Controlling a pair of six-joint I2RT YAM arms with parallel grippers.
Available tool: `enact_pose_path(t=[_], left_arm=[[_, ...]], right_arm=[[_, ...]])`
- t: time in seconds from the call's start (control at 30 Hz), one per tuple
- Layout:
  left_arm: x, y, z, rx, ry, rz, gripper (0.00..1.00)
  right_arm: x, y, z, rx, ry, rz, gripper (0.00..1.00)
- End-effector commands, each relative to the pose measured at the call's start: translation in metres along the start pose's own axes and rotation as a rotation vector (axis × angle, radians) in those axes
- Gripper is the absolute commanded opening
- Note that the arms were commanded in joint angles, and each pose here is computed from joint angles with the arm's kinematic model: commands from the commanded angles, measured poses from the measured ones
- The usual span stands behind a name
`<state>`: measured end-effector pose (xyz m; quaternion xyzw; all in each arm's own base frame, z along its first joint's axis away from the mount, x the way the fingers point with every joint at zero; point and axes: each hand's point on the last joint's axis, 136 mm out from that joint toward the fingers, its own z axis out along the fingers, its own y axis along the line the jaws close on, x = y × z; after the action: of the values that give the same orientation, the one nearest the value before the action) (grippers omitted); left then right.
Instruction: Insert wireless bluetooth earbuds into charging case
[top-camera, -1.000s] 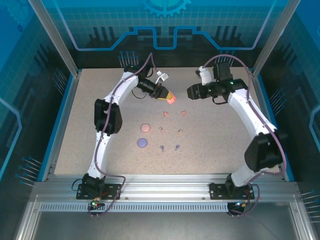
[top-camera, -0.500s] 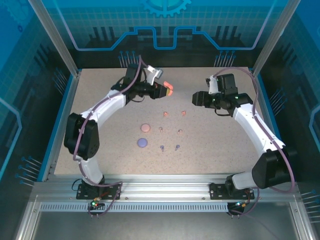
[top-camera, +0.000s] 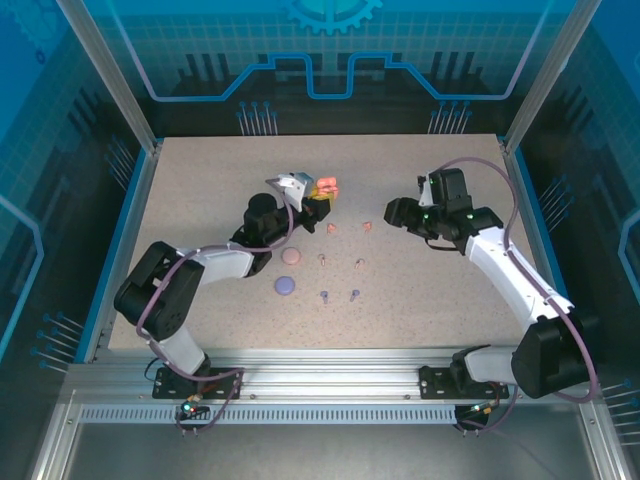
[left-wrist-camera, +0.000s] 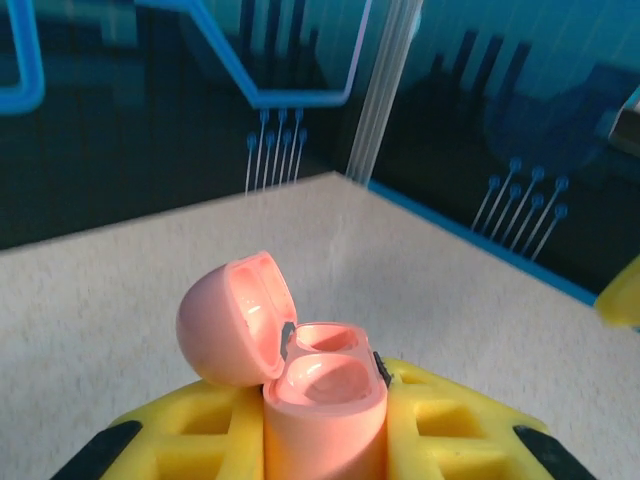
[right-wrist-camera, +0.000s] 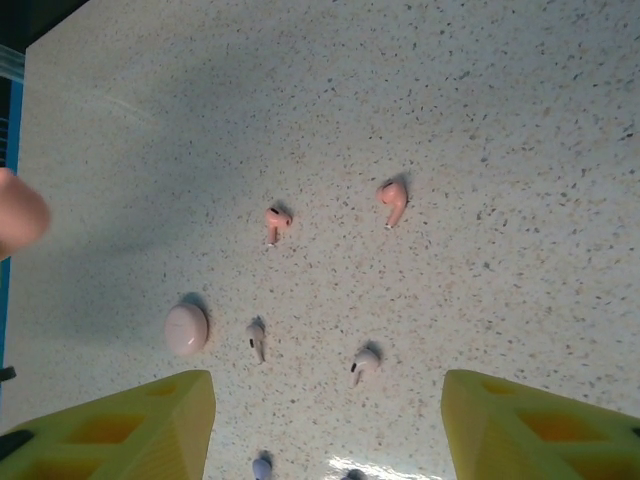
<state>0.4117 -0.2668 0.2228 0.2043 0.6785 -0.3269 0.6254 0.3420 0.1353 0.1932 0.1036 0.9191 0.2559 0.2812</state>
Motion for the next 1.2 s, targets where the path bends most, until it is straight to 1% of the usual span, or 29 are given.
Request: enact_pose_path(t=[0.0, 0.13, 0.47, 0.57, 0.7, 0.87, 1.0, 1.07, 1.17], left_arm=[[-0.051, -0.008, -0.012, -0.024, -0.210, 0.104, 0.00], [-0.046, -0.013, -0.011, -0.016, -0.222, 0.124, 0.00], [-0.039, -0.012, -0.011, -0.020, -0.248, 0.105, 0.00], [-0.037, -0.008, -0.013, -0.041, -0.250, 0.105, 0.00], [-0.041, -0.002, -0.017, -0.079, -0.266, 0.119, 0.00], [-0.062, 0.007, -0.023, -0.149, -0.313, 0.150, 0.00], [-0.082, 0.021, -0.032, -0.213, -0.357, 0.133, 0.00], [-0.093, 0.031, -0.038, -0.233, -0.393, 0.107, 0.00], [-0.104, 0.038, -0.043, -0.247, -0.424, 0.099, 0.00]], right_arm=[[-0.005, 0.014, -0.001, -0.042, -0.035, 0.053, 0.62], [-0.013, 0.023, 0.000, -0.073, -0.042, 0.087, 0.63], [-0.049, 0.068, 0.016, -0.271, -0.078, 0.242, 0.64], [-0.053, 0.069, 0.026, -0.258, -0.089, 0.251, 0.66], [-0.050, 0.055, 0.049, -0.156, -0.057, 0.240, 0.66], [-0.035, 0.034, 0.082, 0.100, 0.040, 0.080, 0.65], [-0.026, 0.028, 0.107, 0.210, 0.120, -0.024, 0.64], [-0.020, 0.023, 0.118, 0.271, 0.162, -0.034, 0.63], [-0.008, 0.026, 0.132, 0.314, 0.202, -0.023, 0.62]])
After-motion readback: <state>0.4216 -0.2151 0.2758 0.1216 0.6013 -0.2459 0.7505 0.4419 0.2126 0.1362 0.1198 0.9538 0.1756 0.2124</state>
